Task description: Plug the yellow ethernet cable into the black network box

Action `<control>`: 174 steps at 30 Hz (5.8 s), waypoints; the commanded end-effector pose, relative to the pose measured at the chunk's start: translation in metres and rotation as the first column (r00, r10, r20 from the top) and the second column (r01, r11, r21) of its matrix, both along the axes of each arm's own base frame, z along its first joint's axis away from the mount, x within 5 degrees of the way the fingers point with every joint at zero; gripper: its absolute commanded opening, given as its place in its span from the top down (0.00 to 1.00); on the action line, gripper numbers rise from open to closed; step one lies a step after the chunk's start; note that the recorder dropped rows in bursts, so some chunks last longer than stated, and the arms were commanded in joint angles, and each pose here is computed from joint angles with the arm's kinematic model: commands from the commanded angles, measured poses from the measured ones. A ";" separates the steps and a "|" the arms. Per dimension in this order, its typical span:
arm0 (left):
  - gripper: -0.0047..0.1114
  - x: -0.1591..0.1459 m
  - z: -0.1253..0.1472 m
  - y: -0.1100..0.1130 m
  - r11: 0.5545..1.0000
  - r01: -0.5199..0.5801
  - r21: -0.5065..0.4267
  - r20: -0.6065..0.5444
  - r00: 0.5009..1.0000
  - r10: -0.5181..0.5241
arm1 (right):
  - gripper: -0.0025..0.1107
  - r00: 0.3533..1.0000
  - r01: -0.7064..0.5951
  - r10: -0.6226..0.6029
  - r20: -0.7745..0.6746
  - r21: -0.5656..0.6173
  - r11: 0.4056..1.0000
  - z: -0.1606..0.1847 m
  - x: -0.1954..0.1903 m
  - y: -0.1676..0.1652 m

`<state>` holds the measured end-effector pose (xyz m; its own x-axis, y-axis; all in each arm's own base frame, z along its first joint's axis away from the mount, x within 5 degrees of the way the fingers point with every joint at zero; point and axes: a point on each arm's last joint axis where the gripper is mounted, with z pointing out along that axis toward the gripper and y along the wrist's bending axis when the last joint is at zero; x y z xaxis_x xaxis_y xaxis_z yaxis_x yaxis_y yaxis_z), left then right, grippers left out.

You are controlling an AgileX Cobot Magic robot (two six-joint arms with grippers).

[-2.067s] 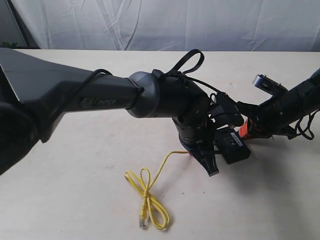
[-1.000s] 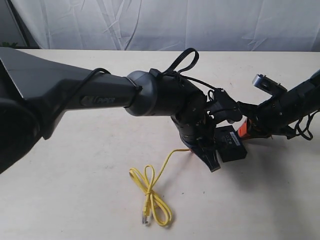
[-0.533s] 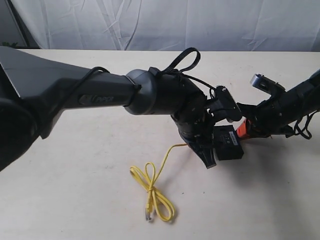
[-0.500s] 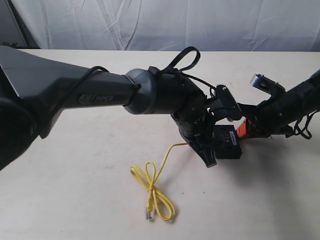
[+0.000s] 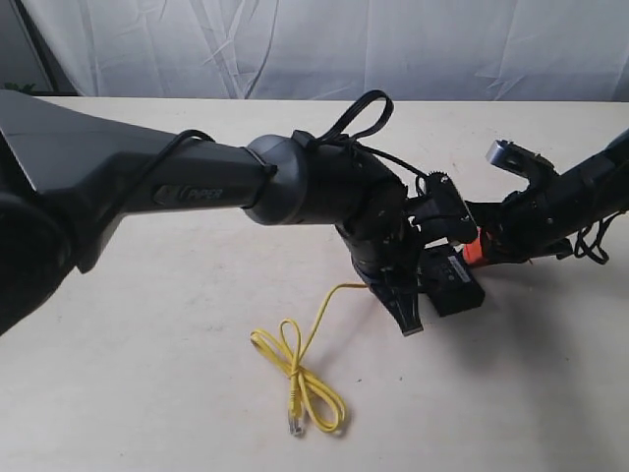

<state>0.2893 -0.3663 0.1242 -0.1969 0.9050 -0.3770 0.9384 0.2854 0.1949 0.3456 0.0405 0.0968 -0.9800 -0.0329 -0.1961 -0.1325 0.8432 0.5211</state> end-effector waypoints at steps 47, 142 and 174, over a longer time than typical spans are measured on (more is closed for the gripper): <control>0.96 0.001 0.003 0.006 0.997 -0.074 0.024 -0.040 0.996 0.075 | 0.99 0.999 0.003 -0.002 -0.046 0.014 1.000 -0.013 0.004 0.002; 0.96 -0.005 0.007 -0.004 0.976 -0.191 -0.106 -0.175 0.970 0.171 | 0.99 0.999 0.003 -0.001 -0.055 0.029 1.000 -0.012 0.003 0.004; 0.96 -0.007 0.012 -0.002 0.976 -0.192 -0.100 -0.183 0.968 0.171 | 0.99 0.999 0.006 -0.004 -0.054 0.029 1.000 -0.012 0.003 0.004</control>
